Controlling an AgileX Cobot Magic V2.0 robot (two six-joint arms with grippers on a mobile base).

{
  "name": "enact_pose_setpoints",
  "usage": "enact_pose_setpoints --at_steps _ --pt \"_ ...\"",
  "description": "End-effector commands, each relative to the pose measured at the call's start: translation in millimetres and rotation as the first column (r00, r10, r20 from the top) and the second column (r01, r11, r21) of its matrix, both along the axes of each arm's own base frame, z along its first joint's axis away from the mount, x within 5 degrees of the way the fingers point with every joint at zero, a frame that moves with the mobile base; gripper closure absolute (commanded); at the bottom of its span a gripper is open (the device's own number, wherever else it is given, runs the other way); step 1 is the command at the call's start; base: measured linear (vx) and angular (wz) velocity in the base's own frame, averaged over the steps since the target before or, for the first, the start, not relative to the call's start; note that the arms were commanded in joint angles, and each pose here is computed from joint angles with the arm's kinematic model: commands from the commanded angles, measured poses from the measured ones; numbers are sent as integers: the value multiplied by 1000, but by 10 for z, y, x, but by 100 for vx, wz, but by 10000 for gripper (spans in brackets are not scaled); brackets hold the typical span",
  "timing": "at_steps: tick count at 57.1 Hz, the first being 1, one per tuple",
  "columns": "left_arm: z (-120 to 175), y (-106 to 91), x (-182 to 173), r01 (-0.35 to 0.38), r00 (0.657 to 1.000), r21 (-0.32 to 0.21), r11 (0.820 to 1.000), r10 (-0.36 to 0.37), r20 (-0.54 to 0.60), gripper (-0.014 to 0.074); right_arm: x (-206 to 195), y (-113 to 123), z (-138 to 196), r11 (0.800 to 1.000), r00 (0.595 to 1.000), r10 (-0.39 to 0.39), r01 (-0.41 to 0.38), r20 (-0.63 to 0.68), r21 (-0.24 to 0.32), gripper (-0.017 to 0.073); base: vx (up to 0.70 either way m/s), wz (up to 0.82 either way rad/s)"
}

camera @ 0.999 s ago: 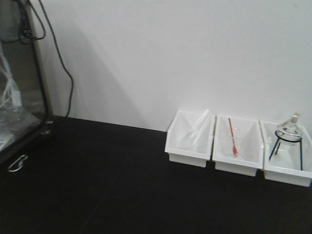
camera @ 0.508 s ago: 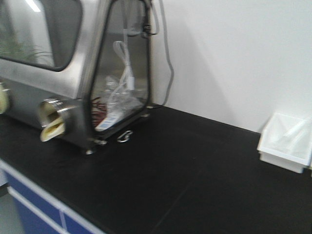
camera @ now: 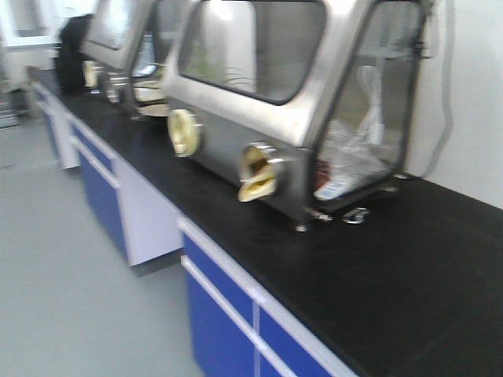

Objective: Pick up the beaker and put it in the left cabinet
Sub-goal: 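Hold the beaker in the right gripper while driving away from the bench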

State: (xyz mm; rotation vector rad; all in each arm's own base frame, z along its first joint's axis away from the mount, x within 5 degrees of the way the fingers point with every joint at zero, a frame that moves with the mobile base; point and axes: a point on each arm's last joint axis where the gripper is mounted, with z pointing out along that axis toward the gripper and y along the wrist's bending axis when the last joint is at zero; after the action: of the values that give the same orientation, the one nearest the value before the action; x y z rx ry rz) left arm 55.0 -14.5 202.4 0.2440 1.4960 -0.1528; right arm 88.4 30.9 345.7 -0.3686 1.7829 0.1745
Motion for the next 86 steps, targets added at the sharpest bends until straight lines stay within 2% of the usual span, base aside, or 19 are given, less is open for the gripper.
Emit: enact_pose_setpoints --at_steps 1,43,86 --pt "30 4 -14 3 997 -33 999 -1 79 592 -1 10 164 1000 995 15 -17 101 22 564 -8 77" --pt "30 4 -14 3 997 -33 999 -1 79 592 -1 10 164 1000 995 15 -17 101 22 564 7 55" --pt "30 4 -14 3 997 -33 999 -1 79 592 -1 10 165 1000 995 15 -18 102 22 564 37 27"
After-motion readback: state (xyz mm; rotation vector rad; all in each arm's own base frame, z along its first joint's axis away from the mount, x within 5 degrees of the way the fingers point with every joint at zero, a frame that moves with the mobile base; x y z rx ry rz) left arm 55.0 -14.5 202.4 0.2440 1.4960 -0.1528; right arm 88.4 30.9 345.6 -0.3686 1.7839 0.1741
